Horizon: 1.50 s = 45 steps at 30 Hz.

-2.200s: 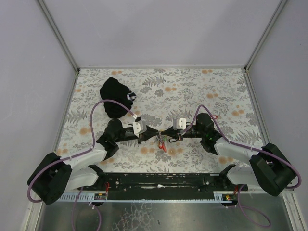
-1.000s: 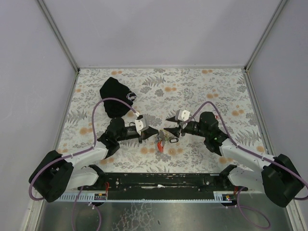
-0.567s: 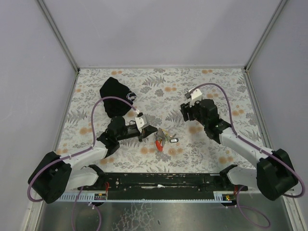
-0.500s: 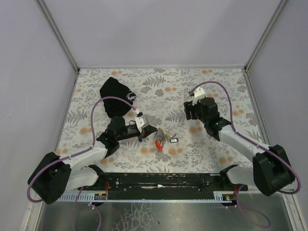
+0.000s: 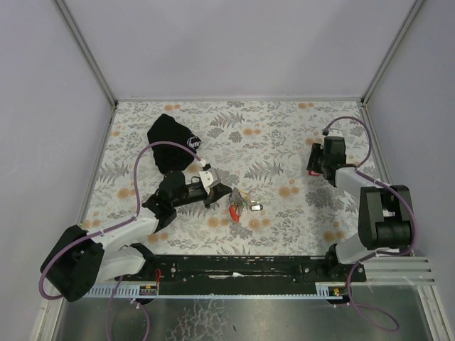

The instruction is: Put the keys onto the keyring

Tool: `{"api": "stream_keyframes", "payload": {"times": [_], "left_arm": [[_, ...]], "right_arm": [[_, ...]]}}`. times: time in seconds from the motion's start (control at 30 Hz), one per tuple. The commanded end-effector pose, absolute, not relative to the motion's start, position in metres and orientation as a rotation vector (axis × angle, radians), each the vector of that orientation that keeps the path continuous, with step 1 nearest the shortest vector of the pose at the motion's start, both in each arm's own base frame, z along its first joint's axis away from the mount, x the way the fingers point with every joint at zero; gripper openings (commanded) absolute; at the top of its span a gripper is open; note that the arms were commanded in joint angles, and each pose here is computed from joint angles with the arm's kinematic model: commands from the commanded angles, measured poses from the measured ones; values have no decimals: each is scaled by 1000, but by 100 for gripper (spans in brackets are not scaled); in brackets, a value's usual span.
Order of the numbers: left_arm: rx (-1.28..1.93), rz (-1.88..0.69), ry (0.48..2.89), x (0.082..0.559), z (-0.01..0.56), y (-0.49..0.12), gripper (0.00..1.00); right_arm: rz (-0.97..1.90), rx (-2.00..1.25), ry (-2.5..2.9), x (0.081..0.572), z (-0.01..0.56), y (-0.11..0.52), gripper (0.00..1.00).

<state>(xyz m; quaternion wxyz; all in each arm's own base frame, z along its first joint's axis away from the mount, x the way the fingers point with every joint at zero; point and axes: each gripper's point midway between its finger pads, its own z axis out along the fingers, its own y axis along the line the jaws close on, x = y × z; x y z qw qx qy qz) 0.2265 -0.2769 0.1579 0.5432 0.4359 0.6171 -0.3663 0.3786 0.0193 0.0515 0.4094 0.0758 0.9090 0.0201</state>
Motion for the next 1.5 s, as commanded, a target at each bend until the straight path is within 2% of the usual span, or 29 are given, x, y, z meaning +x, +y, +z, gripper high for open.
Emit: {"api": "stream_keyframes", "payload": {"times": [0.0, 0.3, 0.63, 0.73, 1.0, 1.27, 1.47], "left_arm": [[1011, -856, 1412, 235, 179, -280, 0], [1016, -862, 1417, 236, 178, -282, 0], [1010, -860, 1413, 235, 180, -281, 0], [1010, -860, 1407, 235, 181, -280, 0], [1005, -861, 1401, 233, 184, -279, 0], [1001, -864, 1397, 232, 186, -280, 0], [995, -864, 1401, 232, 185, -279, 0]], "right_arm": [[110, 298, 2298, 392, 52, 8, 50], [110, 320, 2444, 384, 28, -2, 46], [288, 293, 2596, 358, 4, 26, 23], [321, 246, 2627, 343, 4, 42, 21], [403, -10, 2649, 309, 24, 106, 23], [-27, 75, 2508, 326, 60, 45, 42], [-24, 202, 2528, 336, 45, 18, 51]]}}
